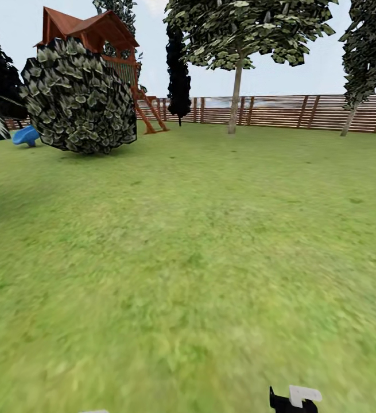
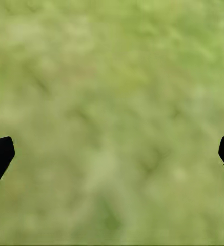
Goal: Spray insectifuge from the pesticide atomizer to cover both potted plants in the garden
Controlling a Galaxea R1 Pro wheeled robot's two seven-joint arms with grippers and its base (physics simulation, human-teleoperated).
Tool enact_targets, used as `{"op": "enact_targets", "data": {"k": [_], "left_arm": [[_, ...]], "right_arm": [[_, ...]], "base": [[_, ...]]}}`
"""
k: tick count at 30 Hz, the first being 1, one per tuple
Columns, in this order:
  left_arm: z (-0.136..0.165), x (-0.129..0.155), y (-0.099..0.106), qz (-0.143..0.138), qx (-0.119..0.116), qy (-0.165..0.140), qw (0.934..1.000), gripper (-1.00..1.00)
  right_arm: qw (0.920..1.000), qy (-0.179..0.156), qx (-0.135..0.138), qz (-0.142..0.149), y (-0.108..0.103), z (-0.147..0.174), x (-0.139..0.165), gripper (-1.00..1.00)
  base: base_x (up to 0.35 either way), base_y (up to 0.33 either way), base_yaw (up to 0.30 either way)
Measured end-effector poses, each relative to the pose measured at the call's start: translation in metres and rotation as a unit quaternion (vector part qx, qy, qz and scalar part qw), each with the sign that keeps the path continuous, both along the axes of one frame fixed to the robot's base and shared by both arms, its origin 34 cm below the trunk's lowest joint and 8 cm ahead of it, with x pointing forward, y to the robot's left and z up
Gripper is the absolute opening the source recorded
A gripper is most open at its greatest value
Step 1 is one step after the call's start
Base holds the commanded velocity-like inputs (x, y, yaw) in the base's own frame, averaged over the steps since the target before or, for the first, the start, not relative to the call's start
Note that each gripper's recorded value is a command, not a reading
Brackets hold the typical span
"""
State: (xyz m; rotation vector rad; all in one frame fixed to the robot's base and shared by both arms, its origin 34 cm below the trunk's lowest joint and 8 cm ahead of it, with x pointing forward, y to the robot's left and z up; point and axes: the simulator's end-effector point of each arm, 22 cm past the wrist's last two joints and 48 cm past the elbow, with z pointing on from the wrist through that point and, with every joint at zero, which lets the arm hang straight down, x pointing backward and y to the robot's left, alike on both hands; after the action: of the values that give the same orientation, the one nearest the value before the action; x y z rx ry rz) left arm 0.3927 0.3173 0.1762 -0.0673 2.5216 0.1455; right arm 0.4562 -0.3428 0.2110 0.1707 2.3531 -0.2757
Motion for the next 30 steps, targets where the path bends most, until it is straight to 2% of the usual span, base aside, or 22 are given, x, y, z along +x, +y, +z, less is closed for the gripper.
{"op": "enact_targets", "data": {"k": [4, 30], "left_arm": [[0.0, 0.0, 0.0, 0.0, 0.0, 0.0, 1.0, -1.0], [-0.0037, -0.0044, -0.0002, -0.001, 0.0, 0.006, 1.0, -1.0]], "right_arm": [[1.0, 0.0, 0.002, 0.0, 0.0028, -0.0003, 0.0, 1.0], [1.0, 0.006, 0.002, 0.0, 0.005, -0.0049, -0.0035, 1.0]], "base": [[0.337, 0.0, 0.156], [0.337, 0.0, 0.26]]}}
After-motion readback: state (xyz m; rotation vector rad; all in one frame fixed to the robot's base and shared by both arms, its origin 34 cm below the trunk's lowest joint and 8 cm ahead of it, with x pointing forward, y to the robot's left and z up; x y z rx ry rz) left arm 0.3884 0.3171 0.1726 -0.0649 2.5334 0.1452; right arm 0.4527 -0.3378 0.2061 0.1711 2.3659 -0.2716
